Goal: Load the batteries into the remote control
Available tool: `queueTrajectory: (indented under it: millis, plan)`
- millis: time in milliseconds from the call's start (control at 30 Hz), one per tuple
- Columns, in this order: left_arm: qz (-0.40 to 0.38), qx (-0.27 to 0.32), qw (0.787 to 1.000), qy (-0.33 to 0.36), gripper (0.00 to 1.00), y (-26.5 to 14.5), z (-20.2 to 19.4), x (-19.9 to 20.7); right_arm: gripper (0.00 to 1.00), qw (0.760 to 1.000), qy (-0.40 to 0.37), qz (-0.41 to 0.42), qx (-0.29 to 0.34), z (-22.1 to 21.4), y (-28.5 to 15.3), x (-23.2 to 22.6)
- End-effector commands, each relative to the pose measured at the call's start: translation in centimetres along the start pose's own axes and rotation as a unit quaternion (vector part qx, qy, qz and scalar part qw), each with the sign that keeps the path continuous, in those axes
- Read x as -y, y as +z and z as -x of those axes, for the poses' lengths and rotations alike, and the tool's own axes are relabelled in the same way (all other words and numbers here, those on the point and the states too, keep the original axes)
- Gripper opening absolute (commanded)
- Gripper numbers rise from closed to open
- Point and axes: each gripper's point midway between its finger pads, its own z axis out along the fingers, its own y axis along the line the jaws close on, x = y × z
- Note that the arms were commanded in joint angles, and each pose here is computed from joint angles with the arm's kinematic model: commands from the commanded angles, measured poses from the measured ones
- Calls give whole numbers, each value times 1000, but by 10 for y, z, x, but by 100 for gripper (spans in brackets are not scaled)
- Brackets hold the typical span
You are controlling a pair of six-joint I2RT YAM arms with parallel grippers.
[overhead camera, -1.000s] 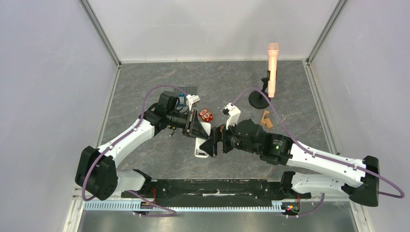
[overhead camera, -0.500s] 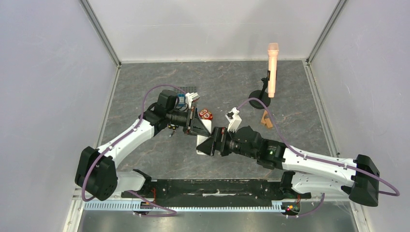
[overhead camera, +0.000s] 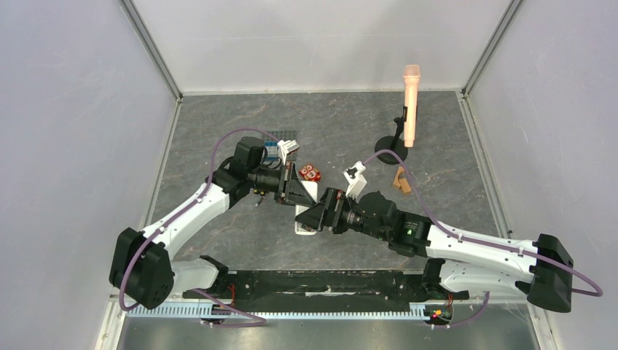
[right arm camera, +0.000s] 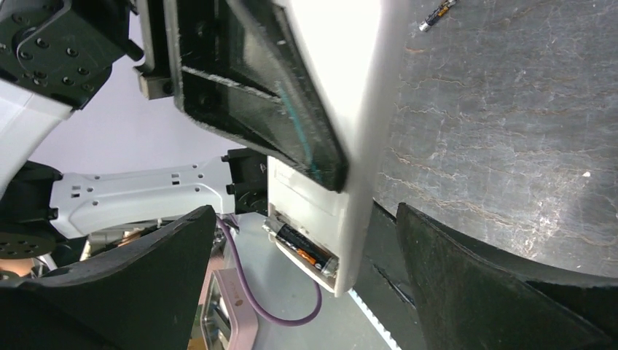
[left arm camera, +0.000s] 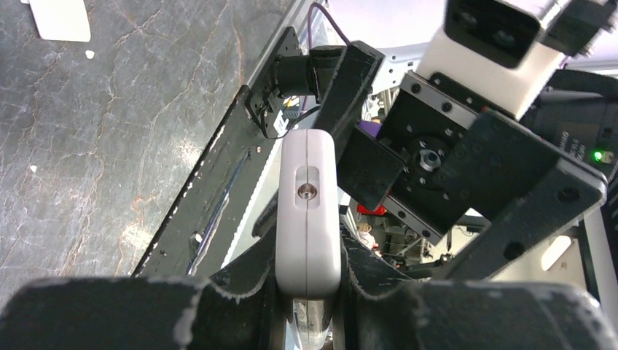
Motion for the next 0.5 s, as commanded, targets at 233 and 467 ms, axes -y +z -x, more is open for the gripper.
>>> queueTrajectory:
  millis: [233, 467]
  plan:
    - [-26, 7, 997, 70, 2, -6, -3, 15, 85, 999, 44, 11, 27, 8, 1, -3]
    - [-25, 9, 997, 68, 2, -6, -2, 16, 78, 999, 42, 8, 7, -1, 5, 0]
